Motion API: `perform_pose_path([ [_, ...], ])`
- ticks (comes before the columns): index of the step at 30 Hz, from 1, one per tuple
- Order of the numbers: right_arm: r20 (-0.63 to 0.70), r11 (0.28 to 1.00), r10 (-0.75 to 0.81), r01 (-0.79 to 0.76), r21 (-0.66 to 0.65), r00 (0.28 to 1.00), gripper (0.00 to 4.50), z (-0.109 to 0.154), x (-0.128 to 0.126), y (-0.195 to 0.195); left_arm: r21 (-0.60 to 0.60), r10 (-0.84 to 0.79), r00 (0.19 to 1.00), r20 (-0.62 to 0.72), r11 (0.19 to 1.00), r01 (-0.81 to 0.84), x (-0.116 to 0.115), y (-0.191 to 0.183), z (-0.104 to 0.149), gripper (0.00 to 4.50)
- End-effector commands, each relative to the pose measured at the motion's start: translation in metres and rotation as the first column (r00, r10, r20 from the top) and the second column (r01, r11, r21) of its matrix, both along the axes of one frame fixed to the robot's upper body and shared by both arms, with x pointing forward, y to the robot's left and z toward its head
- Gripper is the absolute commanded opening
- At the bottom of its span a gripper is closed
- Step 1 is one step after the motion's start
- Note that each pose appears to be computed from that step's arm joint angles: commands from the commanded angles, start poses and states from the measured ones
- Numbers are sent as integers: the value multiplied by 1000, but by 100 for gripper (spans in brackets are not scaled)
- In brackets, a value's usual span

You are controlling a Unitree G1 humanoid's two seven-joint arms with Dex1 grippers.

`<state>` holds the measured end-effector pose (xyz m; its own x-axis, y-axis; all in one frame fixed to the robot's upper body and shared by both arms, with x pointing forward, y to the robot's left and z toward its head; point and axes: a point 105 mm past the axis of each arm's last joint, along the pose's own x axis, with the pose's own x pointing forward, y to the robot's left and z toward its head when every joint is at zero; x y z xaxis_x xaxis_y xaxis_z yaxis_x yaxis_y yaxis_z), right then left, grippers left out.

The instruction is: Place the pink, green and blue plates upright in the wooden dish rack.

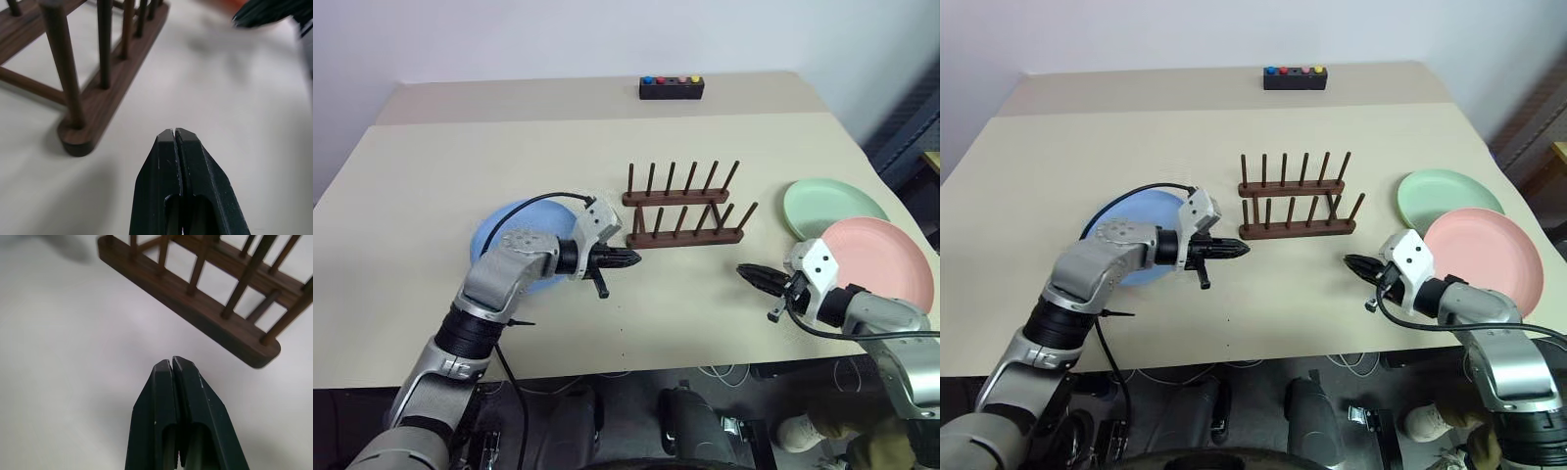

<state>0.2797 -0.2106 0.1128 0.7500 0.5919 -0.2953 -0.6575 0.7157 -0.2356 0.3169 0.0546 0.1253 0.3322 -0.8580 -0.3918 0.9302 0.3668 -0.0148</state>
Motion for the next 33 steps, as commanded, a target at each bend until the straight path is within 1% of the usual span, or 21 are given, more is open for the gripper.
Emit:
perform_pose_path([
  [1,41,999,-47,47,-20,998,4,3,11,0,45,3,998,67,999,-6,1,-9,-4,0],
  [3,47,997,-64,66,-40,997,4,-1,17,-1,65,26,993,114,997,-34,7,-13,-7,0],
  [7,61,993,-82,87,-85,995,4,-7,25,-1,61,61,986,153,996,-71,14,-18,-8,0],
  [13,75,990,-120,125,-70,990,4,-11,42,3,41,91,984,150,994,-98,21,-27,-15,0],
  [19,91,986,-121,130,-103,989,4,-22,56,7,18,120,980,157,992,-124,29,-31,-17,0],
  [25,153,981,-141,158,-110,978,4,-17,86,12,3,181,967,180,983,-185,54,-26,-16,0],
  [28,166,982,-131,150,-111,977,4,-15,93,15,21,186,960,209,981,-194,64,-21,-16,0],
  [33,184,981,-118,143,-128,976,4,-15,100,17,9,213,948,237,975,-222,80,-17,-9,0],
])
